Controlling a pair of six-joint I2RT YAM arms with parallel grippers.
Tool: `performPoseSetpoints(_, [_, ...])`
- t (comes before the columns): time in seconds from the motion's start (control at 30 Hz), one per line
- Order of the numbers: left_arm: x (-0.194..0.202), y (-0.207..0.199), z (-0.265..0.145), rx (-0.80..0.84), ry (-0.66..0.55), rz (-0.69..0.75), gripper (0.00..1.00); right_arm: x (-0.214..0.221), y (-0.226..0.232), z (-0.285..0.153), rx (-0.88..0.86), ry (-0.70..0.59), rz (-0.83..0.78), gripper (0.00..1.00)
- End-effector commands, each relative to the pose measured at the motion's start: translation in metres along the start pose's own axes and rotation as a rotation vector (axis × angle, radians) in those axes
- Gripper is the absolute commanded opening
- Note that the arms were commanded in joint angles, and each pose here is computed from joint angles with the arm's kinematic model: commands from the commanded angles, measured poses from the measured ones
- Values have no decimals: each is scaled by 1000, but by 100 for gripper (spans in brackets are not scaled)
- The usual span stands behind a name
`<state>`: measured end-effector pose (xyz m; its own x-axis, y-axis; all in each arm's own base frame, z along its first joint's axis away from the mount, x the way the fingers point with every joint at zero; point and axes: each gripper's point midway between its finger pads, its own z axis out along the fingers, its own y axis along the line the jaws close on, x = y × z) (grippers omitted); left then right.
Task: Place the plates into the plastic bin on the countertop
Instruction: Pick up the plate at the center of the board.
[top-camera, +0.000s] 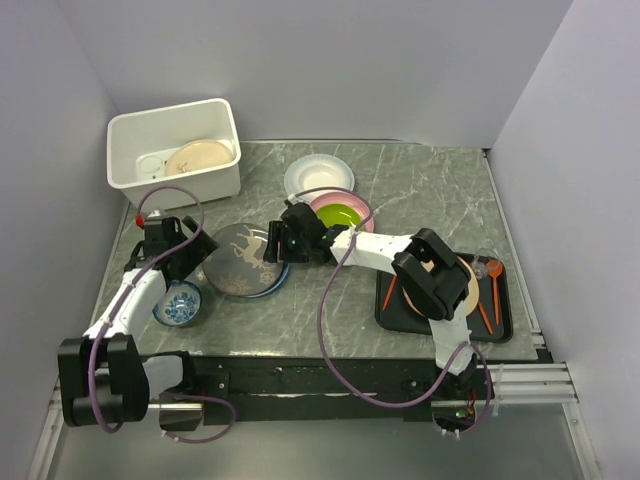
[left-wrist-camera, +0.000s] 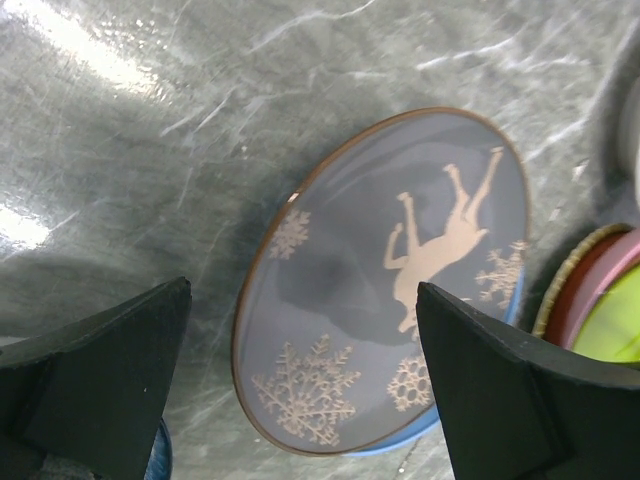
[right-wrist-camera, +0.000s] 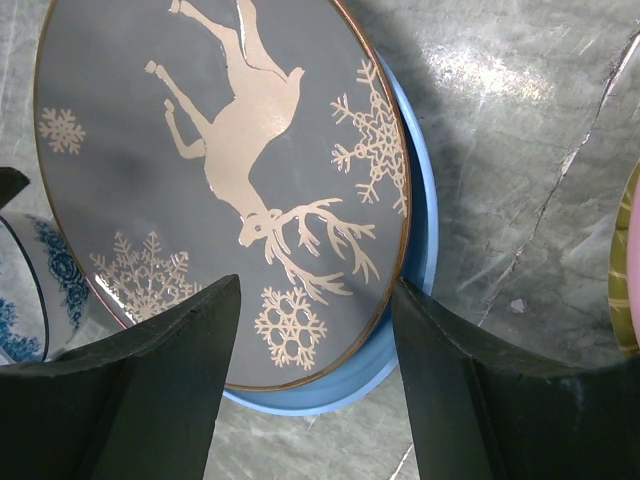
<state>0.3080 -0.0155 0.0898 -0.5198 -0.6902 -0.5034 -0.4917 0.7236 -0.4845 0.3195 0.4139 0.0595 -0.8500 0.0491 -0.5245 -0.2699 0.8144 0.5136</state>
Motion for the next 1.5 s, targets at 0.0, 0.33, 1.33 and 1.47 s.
performPoseSetpoints(0.0, [-5, 2, 9, -13, -5, 31, 99, 2, -3, 9, 26, 10, -18, 70])
performPoseSetpoints(0.33, [1, -3, 16, 40, 10, 41, 89, 7, 3, 13, -26, 19, -15, 69])
performPoseSetpoints(1.33, [25, -31, 8, 264, 81, 81, 57, 15, 31, 14, -221, 34, -22, 69])
performPoseSetpoints(1.47, [26, -38, 2, 313, 77, 87, 51, 15, 36, 12, -250, 30, -29, 69])
